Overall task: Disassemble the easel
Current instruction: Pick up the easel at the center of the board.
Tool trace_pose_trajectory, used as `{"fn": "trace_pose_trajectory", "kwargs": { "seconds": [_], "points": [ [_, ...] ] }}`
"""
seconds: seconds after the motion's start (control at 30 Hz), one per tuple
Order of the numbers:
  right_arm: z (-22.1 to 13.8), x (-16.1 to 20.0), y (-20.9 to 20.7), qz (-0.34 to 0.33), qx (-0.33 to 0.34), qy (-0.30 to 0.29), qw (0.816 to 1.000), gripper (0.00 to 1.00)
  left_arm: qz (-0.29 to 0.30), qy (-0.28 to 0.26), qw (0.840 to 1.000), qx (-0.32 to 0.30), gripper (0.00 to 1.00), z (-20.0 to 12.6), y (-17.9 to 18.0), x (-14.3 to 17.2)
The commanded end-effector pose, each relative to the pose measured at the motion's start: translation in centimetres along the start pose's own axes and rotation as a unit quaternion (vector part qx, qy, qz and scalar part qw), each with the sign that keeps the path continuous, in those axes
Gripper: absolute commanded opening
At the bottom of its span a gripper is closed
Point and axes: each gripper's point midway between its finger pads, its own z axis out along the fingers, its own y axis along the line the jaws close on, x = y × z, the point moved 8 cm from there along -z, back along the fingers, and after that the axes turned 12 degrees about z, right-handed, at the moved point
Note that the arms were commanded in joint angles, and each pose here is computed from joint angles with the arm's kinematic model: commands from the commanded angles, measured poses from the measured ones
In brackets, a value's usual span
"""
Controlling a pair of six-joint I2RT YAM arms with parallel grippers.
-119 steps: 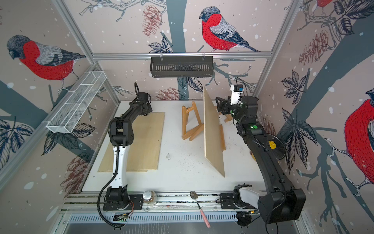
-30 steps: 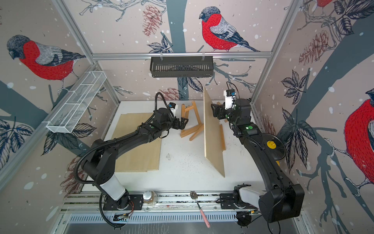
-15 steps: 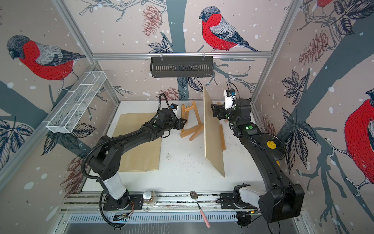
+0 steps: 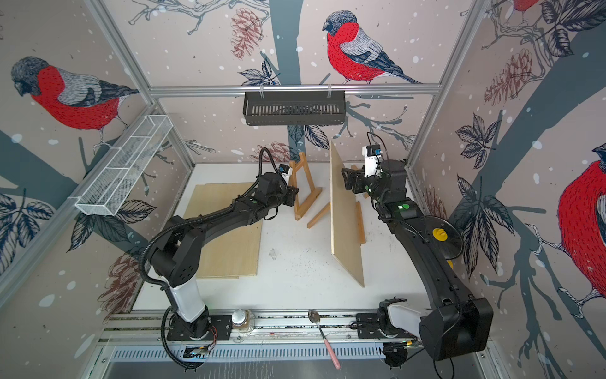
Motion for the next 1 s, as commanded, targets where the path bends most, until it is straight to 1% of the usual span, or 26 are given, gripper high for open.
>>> {"fn": "trace_pose_trajectory", "kwargs": {
  "seconds": [0.0, 0.13, 0.23, 0.4, 0.5, 0.57, 0.67, 0.73, 0.9, 0.97],
  "points": [
    [0.0, -0.5, 0.2, -0.007, -0.003, -0.012, 1.0, 0.83, 0.027, 0.016, 0.999, -0.017, 0.08, -0.4, 0.2, 0.4],
    [0.0, -0.7, 0.3, -0.009, -0.006, -0.014, 1.0, 0.83, 0.051, 0.028, 0.998, -0.039, 0.07, -1.1, 0.6, -0.2],
    [-0.3, -1.0, 0.7, -0.017, -0.011, -0.021, 1.0, 0.83, 0.08, 0.04, 0.995, -0.045, 0.07, -2.2, 0.6, -1.2],
    [-1.3, -2.1, 1.8, -0.039, -0.023, -0.047, 0.998, 0.83, 0.109, 0.025, 0.992, -0.053, 0.08, -6.1, 1.0, -4.1],
    [-1.9, -2.6, 2.6, -0.052, -0.034, -0.06, 0.996, 0.83, 0.116, 0.005, 0.993, -0.034, 0.11, -8.8, 1.5, -5.6],
    [-2.2, -2.9, 3.1, -0.059, -0.039, -0.065, 0.995, 0.83, 0.116, -0.013, 0.993, -0.009, 0.12, -10.8, 1.8, -6.5],
    [-2.3, -3.0, 3.7, -0.062, -0.043, -0.068, 0.995, 0.83, 0.128, -0.038, 0.991, 0.009, 0.12, -13.0, 2.0, -7.2],
    [-2.3, -2.9, 4.0, -0.062, -0.046, -0.066, 0.995, 0.83, 0.134, -0.045, 0.99, 0.012, 0.12, -14.2, 1.9, -7.5],
    [-2.4, -2.5, 4.7, -0.065, -0.052, -0.06, 0.995, 0.83, 0.134, -0.038, 0.99, 0.036, 0.12, -15.6, 2.1, -7.5],
    [-2.5, -2.3, 4.9, -0.065, -0.054, -0.057, 0.995, 0.83, 0.134, -0.032, 0.988, 0.063, 0.11, -15.6, 2.2, -7.1]
  ]
}}
